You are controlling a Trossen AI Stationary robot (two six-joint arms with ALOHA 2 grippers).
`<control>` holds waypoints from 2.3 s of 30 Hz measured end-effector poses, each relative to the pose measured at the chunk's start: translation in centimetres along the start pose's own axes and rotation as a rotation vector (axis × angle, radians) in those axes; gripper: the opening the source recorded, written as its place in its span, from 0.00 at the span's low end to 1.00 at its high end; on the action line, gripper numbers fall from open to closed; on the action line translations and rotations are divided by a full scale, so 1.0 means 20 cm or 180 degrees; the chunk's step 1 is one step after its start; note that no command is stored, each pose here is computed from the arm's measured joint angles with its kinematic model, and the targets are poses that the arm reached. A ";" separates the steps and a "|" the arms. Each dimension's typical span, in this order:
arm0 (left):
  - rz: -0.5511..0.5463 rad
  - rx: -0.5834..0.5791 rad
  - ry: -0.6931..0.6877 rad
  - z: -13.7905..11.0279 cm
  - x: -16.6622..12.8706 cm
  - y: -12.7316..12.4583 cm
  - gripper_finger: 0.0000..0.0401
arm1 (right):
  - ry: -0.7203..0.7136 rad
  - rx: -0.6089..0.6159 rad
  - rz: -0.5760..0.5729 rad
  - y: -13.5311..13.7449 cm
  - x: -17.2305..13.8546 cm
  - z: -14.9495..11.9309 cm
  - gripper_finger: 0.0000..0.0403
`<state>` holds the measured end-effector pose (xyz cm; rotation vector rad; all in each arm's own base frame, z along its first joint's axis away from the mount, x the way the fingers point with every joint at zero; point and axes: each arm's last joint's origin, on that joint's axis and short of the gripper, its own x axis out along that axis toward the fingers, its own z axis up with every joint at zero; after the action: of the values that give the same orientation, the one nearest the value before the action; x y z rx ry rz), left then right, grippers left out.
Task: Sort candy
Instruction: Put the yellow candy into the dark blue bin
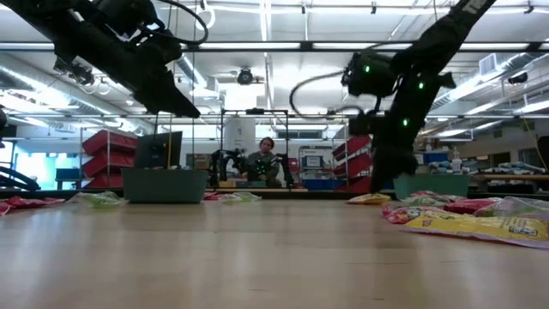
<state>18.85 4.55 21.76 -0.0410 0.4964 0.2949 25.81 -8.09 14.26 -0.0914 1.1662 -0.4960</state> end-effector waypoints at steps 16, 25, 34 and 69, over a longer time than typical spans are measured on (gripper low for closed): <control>0.0001 0.0008 0.0024 0.00 0.00 0.00 0.01 | 0.0309 -0.0111 -0.0425 0.00 0.11 -0.04 0.03; 0.0056 0.0009 -0.0006 0.00 0.00 0.00 0.01 | -0.0190 0.0160 0.0103 0.01 0.01 0.04 0.00; 0.0052 0.0045 -0.0008 0.00 0.00 0.00 0.01 | -0.0805 0.0247 0.0531 0.06 -0.20 0.12 0.00; -0.0018 0.0113 0.0057 -0.01 0.00 -0.01 0.01 | -0.0058 -0.0817 -0.0317 0.13 0.09 0.05 0.00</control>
<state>18.79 4.43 21.60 -0.0106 0.5192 0.2803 28.00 -6.72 12.27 -0.3760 1.2071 -0.4300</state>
